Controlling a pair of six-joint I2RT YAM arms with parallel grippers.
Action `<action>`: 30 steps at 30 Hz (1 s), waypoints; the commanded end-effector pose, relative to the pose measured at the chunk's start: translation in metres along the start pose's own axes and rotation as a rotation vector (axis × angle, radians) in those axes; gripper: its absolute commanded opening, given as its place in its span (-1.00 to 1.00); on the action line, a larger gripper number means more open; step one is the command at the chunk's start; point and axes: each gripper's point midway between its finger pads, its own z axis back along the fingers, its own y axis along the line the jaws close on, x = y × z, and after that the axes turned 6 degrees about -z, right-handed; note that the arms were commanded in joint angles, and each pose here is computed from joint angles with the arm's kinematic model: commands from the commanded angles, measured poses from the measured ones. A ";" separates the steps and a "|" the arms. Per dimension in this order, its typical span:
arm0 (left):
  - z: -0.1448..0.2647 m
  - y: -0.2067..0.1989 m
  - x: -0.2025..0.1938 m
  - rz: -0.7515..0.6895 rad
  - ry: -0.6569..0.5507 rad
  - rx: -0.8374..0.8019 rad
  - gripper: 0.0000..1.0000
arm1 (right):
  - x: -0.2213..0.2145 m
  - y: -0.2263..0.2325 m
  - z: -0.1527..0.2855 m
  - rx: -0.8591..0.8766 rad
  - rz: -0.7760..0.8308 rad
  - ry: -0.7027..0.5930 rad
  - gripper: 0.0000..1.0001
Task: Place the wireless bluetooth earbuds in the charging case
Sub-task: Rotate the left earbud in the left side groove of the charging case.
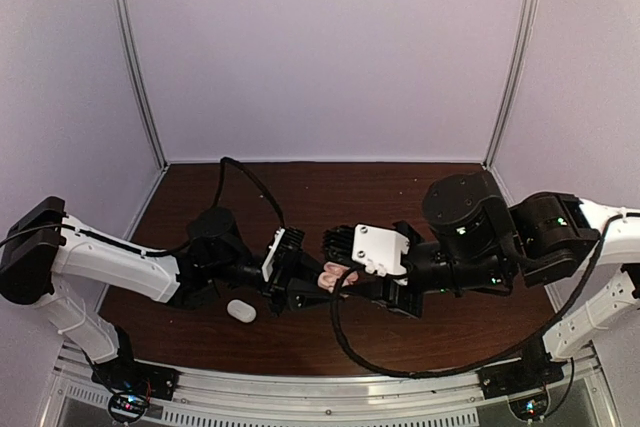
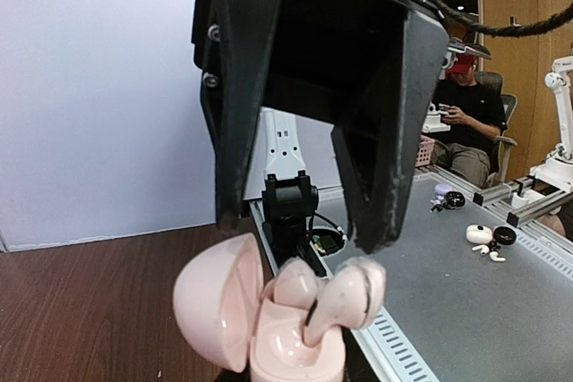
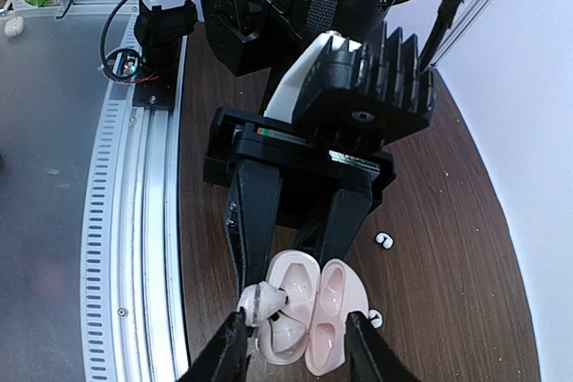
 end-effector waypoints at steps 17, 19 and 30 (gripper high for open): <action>-0.002 0.005 0.010 -0.031 -0.032 -0.001 -1.00 | 0.006 0.010 -0.002 -0.017 0.124 0.037 -0.09; -0.002 0.005 0.011 -0.033 -0.032 0.000 -1.00 | 0.007 0.006 -0.003 -0.044 0.129 0.039 -0.08; -0.002 0.008 0.011 -0.042 -0.026 0.018 -1.00 | 0.013 -0.011 -0.009 -0.171 0.112 0.028 -0.07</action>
